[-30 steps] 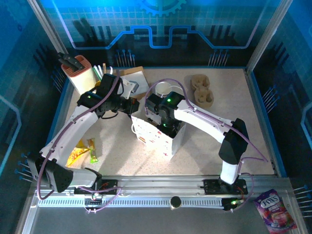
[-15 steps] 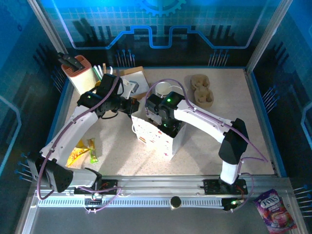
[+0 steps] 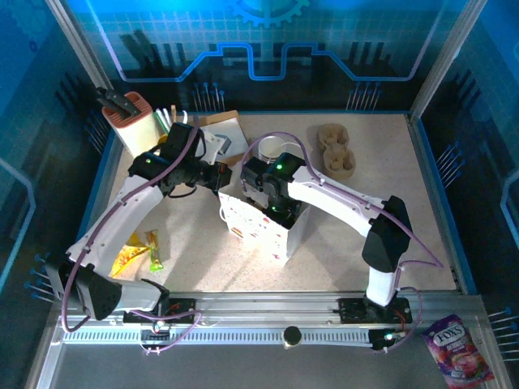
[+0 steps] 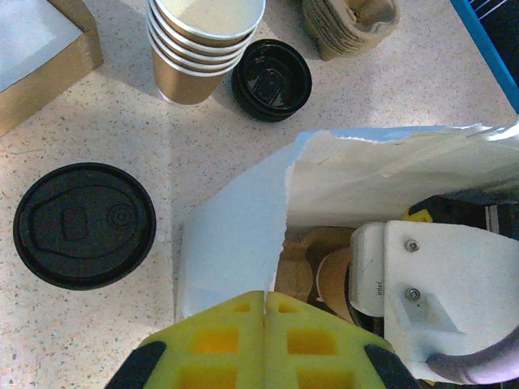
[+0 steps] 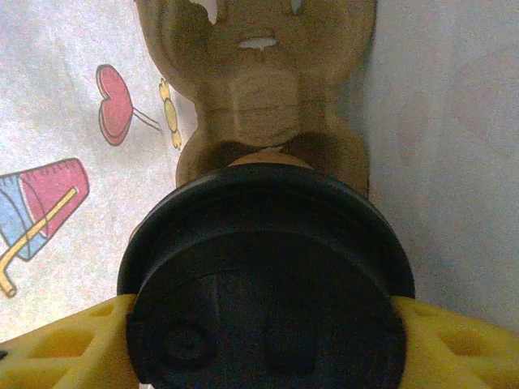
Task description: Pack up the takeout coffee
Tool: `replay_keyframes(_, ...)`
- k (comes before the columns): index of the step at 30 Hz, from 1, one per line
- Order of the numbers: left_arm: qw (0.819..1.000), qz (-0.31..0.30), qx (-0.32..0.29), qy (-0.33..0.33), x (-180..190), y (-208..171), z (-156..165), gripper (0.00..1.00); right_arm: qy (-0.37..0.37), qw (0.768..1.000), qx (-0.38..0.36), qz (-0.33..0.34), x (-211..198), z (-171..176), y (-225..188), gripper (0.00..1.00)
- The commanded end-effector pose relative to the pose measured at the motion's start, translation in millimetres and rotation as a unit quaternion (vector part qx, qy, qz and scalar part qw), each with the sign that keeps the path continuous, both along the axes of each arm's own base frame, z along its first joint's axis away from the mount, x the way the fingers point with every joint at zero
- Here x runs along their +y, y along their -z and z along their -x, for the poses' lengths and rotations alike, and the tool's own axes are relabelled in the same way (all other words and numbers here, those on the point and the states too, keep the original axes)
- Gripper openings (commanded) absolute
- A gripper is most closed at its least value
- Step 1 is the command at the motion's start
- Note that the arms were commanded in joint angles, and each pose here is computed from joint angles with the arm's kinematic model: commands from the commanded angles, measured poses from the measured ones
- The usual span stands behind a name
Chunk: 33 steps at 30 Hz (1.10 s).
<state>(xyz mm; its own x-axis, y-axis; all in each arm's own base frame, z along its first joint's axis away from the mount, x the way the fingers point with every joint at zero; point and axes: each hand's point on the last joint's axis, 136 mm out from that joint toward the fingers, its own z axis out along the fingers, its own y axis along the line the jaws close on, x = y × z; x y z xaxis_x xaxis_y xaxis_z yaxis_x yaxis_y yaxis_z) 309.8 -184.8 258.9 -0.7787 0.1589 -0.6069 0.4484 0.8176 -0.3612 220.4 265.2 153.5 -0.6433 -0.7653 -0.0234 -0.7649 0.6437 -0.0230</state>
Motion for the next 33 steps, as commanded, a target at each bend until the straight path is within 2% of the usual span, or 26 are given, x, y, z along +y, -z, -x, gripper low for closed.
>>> replay_keyframes(1,1.0,0.002,0.0,0.014,-3.1,2.6,4.3,0.0,-0.004,1.0,0.003,0.005,-1.2,0.3,-1.1,0.39)
replay_keyframes(33,1.0,0.002,-0.001,0.015,-3.0,2.5,5.0,0.0,-0.005,1.0,0.005,0.005,-0.4,-0.5,1.0,0.38)
